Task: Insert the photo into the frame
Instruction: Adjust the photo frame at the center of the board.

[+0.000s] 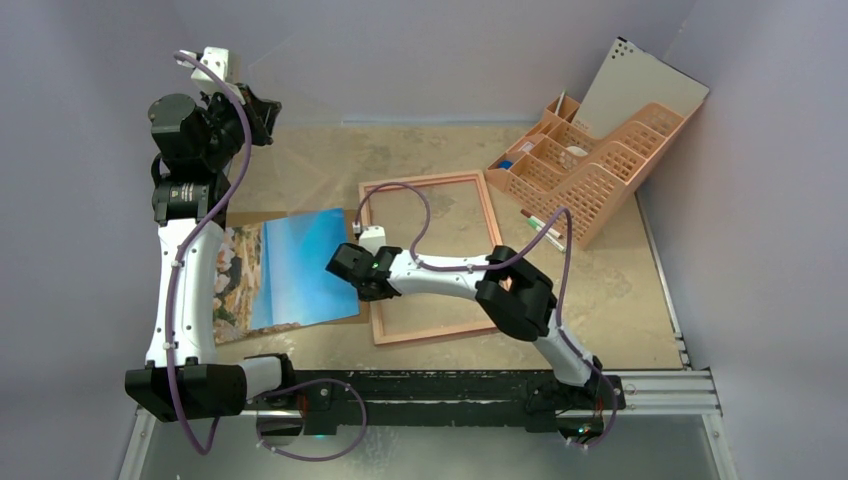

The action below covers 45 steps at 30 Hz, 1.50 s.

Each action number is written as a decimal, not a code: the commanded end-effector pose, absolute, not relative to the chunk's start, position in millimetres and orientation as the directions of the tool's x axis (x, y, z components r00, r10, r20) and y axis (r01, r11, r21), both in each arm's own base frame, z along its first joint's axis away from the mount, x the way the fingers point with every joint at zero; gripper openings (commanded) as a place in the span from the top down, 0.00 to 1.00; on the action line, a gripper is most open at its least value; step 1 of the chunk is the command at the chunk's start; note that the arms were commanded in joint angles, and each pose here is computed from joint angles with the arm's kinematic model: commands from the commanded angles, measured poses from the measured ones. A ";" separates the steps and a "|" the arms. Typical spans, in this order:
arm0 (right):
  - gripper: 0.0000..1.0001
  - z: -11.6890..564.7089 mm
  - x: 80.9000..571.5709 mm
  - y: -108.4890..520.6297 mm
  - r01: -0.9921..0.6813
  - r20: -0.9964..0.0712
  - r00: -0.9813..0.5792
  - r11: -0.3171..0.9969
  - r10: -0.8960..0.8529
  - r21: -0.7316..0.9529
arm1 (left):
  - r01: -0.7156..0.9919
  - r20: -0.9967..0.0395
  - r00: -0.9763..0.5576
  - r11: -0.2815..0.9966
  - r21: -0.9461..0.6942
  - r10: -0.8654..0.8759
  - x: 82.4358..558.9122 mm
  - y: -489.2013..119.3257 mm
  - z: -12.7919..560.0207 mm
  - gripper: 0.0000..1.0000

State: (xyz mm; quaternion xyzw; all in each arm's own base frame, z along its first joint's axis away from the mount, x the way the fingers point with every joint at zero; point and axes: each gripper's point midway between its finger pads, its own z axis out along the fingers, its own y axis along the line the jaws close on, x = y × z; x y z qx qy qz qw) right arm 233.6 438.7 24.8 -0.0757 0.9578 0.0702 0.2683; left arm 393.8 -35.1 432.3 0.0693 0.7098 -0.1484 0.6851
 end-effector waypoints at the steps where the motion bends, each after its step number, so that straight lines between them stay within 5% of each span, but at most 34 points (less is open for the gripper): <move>1: 0.99 41.0 232.1 420.9 -0.064 -0.541 -0.841 0.989 0.018 0.132 | 0.306 -0.995 0.033 0.949 -0.081 -0.096 393.6 -34.5 458.6 1.00; 17: 1.00 52.1 231.0 449.1 0.038 -0.486 -0.850 0.945 0.201 0.325 | 0.304 -0.995 0.035 0.950 -0.074 -0.089 394.5 -37.6 455.7 1.00; 33: 1.00 44.9 193.1 471.6 0.190 -0.219 -0.912 0.832 0.346 0.521 | 0.313 -0.996 0.022 0.947 -0.074 -0.085 404.3 -42.2 449.6 1.00; 40: 1.00 41.3 192.2 463.5 0.244 -0.205 -0.896 0.822 0.394 0.514 | 0.320 -0.997 0.018 0.945 -0.069 -0.079 405.6 -43.7 448.6 1.00; 45: 1.00 42.5 198.8 452.9 0.129 -0.309 -0.903 0.875 0.298 0.467 | 0.326 -0.996 0.016 0.942 -0.074 -0.083 407.2 -44.9 448.2 1.00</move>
